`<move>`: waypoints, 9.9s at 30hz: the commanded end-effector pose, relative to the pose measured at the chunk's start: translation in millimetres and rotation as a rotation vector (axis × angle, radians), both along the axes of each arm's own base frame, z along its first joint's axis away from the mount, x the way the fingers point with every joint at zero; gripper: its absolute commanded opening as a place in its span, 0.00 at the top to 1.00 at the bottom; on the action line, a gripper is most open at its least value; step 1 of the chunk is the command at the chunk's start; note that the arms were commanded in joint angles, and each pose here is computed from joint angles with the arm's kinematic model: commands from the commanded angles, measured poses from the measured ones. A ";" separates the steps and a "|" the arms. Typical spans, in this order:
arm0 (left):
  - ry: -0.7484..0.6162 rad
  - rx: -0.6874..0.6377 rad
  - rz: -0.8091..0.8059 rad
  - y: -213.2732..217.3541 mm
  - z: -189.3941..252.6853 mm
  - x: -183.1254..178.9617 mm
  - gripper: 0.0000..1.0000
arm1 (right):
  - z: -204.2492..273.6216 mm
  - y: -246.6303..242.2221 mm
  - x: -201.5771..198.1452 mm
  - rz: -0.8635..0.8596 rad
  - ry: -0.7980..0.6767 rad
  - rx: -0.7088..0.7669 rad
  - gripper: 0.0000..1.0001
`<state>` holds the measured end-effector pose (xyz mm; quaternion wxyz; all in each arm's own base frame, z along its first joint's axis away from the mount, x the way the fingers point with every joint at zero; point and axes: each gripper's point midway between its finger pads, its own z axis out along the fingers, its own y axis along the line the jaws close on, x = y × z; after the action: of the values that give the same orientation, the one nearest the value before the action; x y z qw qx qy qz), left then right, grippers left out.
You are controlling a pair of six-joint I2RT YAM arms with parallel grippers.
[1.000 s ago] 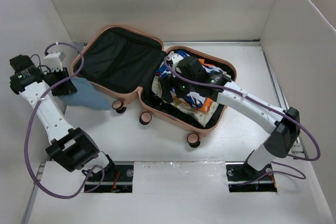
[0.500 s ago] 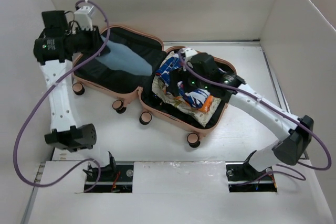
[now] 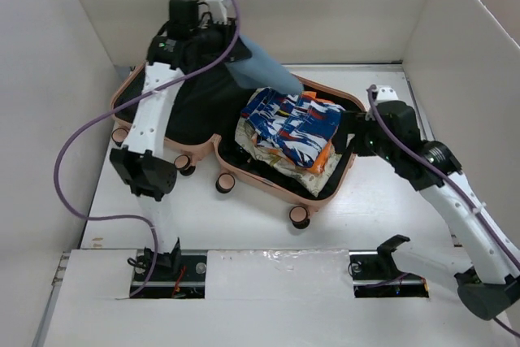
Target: Pack the luggage
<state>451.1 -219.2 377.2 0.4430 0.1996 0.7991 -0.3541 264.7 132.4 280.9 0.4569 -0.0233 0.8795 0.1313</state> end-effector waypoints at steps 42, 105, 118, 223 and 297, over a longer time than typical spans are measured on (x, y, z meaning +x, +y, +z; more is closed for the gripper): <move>0.523 0.242 -0.375 -9.5 -235.3 -137.5 0.75 | -39.1 55.7 19.2 0.216 0.075 0.090 0.01; 0.132 0.307 -0.015 -48.2 -169.8 38.7 0.44 | -25.6 -22.7 129.5 -0.017 0.014 -0.151 0.12; -0.067 0.249 0.263 34.8 -42.1 39.4 0.10 | -48.8 84.0 86.2 0.212 0.045 -0.001 0.32; -0.570 -0.039 -0.723 -135.8 126.2 -334.4 0.00 | -125.3 -199.5 -24.0 -0.728 0.266 0.014 0.11; -1.206 1.051 -1.310 -24.5 -146.3 -232.1 0.00 | -46.5 -42.7 39.8 0.220 -0.036 0.082 0.08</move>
<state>216.7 -229.2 212.3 0.3161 0.9105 0.2664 0.0136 299.4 82.1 214.9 0.4194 -0.1025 0.8795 0.2002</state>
